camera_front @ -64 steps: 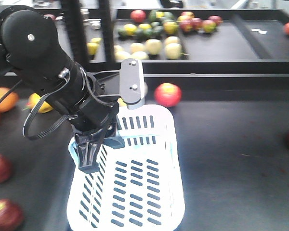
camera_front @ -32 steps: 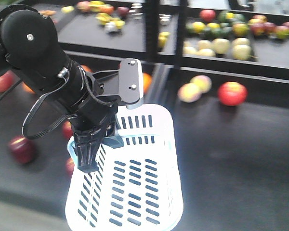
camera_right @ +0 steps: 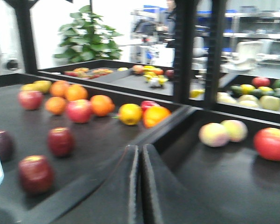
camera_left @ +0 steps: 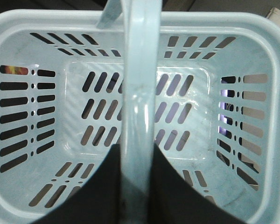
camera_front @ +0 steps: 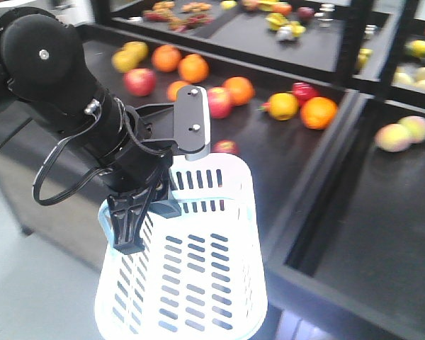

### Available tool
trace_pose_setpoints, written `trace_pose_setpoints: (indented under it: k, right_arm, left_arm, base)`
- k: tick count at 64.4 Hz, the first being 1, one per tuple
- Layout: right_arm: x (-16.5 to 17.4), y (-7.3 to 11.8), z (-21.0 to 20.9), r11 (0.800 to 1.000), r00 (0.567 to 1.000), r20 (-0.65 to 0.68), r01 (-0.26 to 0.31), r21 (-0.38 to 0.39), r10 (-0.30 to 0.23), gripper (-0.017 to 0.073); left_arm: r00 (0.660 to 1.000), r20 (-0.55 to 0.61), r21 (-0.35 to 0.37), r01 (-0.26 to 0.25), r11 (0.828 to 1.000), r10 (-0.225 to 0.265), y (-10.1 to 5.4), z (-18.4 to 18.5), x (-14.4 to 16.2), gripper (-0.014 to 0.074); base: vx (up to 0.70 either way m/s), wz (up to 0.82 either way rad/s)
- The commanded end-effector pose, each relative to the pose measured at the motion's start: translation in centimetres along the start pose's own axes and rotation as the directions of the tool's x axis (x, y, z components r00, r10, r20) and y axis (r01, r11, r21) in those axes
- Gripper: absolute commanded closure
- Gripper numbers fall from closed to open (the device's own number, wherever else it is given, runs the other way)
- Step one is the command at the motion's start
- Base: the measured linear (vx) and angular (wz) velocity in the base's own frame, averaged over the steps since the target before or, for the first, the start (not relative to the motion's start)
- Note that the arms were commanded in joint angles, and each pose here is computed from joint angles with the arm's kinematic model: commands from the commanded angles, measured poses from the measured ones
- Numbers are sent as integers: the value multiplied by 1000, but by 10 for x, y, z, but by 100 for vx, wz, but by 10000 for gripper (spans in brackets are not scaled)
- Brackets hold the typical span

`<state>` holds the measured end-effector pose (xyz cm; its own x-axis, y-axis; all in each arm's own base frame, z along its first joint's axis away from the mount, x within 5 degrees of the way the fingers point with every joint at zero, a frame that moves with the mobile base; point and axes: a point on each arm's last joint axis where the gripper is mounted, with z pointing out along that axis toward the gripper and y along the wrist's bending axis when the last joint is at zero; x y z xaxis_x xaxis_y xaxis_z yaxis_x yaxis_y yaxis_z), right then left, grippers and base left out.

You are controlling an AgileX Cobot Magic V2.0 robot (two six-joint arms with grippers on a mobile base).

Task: Pick three apples into basket with both arms
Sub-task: 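Carry the basket in the left gripper while the base drives away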

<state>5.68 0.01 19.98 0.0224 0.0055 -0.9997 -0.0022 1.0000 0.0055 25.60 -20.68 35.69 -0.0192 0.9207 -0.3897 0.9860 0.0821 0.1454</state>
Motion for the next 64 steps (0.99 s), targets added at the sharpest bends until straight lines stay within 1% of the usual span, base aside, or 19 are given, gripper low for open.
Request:
trace_pose_setpoints:
  k: [1,16,48,64]
  right_arm:
    - [-6,0,-1,1000,997,81,10,3,-10,567]
    - [-6,0,-1,1000,997,81,10,3,-10,567]
    - [-6,0,-1,1000,997,81,10,3,-10,567]
    - [-6,0,-1,1000,997,81,10,3,-10,567]
  left_arm:
    - [997,79,-41,-4,999,7,-7,-25,-7,600]
    - [997,79,-41,-4,999,7,-7,-25,-7,600]
    - [997,79,-41,-4,999,7,-7,-25,-7,600]
    - [997,79,-41,-4,999,7,-7,-25,-7,600]
  base:
    - [-21,55]
    - [-21,61]
    - [-21,81]
    - [-20,63]
